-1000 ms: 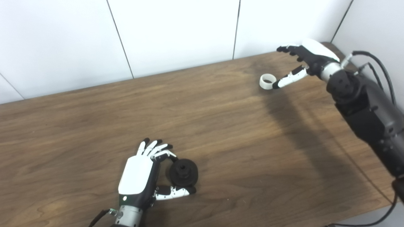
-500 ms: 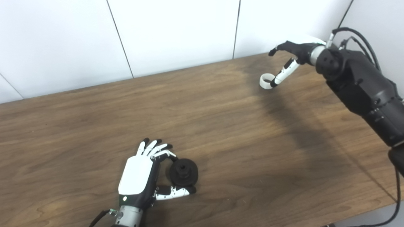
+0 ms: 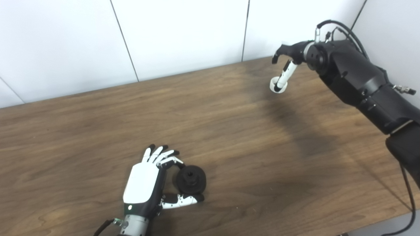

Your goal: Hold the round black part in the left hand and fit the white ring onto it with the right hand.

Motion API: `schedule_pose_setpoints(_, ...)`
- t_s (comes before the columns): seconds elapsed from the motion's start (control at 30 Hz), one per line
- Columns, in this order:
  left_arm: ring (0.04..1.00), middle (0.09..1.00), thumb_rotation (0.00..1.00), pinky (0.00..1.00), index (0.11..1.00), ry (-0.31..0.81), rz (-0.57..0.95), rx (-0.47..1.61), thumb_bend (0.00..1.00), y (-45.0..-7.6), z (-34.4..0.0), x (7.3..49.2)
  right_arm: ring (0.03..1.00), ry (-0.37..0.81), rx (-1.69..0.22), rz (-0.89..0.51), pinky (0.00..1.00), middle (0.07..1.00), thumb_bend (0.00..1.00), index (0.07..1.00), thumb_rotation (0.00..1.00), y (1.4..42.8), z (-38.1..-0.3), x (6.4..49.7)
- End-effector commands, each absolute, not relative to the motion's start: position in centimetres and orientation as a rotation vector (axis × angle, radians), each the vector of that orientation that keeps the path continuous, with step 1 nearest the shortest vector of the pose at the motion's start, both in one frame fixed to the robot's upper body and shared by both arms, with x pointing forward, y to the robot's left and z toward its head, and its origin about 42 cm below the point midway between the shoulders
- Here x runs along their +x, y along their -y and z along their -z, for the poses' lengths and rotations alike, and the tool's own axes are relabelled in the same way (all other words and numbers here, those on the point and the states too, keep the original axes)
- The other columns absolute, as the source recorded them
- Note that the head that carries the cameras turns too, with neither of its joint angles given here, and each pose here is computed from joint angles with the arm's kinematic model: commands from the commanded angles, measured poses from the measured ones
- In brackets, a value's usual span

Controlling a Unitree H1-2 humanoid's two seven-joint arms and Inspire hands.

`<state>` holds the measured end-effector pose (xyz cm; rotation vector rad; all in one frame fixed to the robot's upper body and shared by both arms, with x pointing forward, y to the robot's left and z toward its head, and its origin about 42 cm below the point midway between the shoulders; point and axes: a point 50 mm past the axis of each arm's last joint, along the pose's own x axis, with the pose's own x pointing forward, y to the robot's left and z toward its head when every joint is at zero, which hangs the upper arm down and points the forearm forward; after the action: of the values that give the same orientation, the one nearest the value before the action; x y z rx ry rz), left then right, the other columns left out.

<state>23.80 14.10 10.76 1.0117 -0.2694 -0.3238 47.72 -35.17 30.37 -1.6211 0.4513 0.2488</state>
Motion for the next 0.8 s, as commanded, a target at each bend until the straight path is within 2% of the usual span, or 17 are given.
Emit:
schedule_pose_setpoints(0.0,0.910,0.804,0.06,1.00,0.483,0.123,0.396,1.090,0.53,-15.3,-7.9,22.3,1.000,-0.383,-1.670,-0.178,1.00,0.953,0.87,0.798,0.35,34.9,-34.5,48.7)
schedule_pose_setpoints(0.33,0.905,0.802,0.06,1.00,0.483,0.128,0.396,1.090,0.53,-15.2,-7.9,22.3,1.000,-0.417,-1.703,-0.195,1.00,0.957,0.88,0.769,0.35,34.4,-34.1,49.5)
schedule_pose_setpoints(0.77,0.911,0.804,0.06,1.00,0.483,0.129,0.400,1.090,0.53,-15.2,-8.2,22.2,0.997,-0.448,-1.744,-0.159,1.00,0.952,0.87,0.788,0.36,35.4,-33.3,49.6)
